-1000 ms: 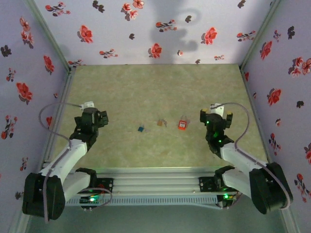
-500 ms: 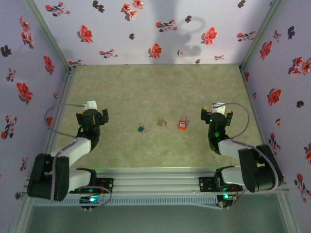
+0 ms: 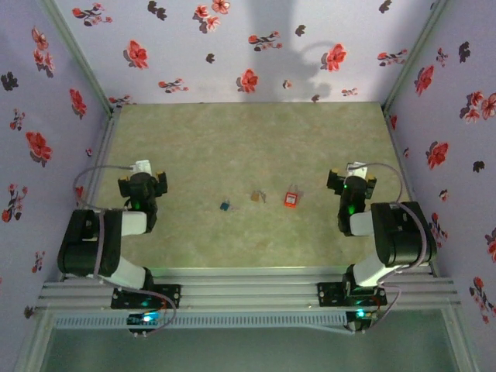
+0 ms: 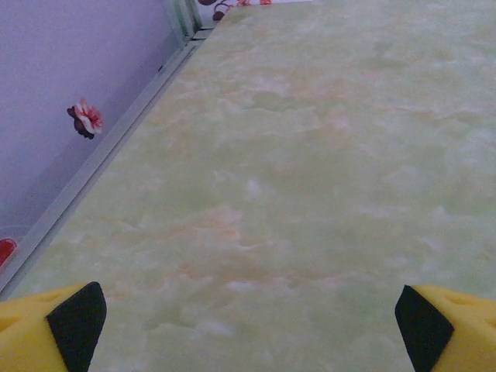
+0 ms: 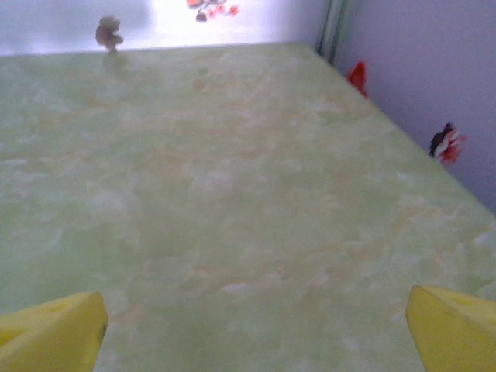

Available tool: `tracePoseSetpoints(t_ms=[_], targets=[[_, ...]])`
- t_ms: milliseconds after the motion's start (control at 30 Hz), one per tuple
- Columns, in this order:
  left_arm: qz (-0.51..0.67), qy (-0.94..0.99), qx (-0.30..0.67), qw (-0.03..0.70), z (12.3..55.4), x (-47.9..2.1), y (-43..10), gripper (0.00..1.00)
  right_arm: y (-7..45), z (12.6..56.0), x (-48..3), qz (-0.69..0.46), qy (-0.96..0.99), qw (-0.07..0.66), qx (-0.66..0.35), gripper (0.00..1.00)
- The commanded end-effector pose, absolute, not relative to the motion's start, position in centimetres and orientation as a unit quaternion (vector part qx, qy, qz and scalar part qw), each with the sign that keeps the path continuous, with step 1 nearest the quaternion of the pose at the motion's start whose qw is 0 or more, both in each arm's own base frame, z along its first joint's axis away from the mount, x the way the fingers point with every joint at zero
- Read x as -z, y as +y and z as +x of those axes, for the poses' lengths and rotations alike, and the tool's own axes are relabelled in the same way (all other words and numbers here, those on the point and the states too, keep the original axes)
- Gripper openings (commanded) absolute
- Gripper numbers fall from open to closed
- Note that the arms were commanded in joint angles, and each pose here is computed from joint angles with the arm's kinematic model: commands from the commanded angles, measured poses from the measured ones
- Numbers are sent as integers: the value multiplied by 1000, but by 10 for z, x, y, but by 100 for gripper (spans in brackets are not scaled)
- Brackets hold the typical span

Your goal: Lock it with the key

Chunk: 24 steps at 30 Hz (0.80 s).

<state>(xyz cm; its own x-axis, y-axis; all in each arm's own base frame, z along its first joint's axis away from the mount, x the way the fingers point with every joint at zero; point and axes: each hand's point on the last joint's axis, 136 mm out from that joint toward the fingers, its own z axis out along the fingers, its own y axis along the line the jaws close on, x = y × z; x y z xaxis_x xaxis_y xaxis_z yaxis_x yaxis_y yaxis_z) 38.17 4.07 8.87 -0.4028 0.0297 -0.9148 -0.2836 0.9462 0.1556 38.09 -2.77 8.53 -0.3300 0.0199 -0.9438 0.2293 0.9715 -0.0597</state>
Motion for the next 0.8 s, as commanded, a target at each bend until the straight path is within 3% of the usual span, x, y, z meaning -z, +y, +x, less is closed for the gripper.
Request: tracePoseSetpoints(t_ms=[0,767], targets=[[-96,804,-114,576,390,-99,41,100,-16,391,-90,72,813,576,45,99],[-89,803,-109,580,391,-100,40,100,-22,396,-87,86,821,564,26,99]])
